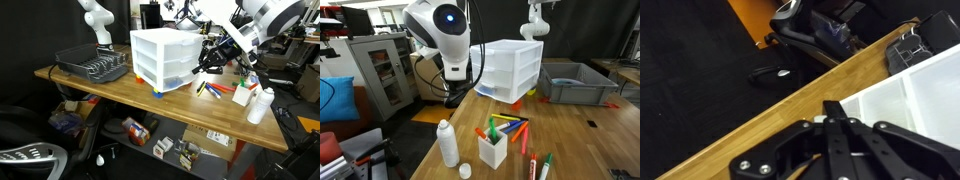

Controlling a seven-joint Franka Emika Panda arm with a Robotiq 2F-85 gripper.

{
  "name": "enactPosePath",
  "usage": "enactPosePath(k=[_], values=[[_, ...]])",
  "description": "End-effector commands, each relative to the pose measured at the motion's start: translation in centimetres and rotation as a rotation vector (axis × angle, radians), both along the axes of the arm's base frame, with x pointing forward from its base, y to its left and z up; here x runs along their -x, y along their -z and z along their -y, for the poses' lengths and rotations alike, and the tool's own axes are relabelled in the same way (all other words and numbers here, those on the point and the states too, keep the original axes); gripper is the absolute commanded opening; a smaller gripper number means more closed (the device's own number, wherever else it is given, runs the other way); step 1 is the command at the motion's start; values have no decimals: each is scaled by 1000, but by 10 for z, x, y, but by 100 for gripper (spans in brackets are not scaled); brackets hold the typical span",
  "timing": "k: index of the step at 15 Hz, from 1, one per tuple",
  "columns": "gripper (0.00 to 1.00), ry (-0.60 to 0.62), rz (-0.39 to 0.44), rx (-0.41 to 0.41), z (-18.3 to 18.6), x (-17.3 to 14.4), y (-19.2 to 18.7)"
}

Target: Close the middle drawer of the small white cabinet

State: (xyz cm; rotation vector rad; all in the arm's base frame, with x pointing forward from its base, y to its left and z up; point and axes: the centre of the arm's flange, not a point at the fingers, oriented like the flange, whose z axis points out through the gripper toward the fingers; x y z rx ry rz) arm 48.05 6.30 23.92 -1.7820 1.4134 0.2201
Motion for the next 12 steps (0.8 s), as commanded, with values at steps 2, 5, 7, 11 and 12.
enactPosePath(k=[2,5,7,11,12], values=[[1,-49,-27,71,-12,20,-11],[1,-74,-44,112,-19,34,-15],[1,-68,-45,115,-17,33,-15],[1,-68,-45,116,-16,33,-15],[1,-68,-45,116,-16,33,-15]])
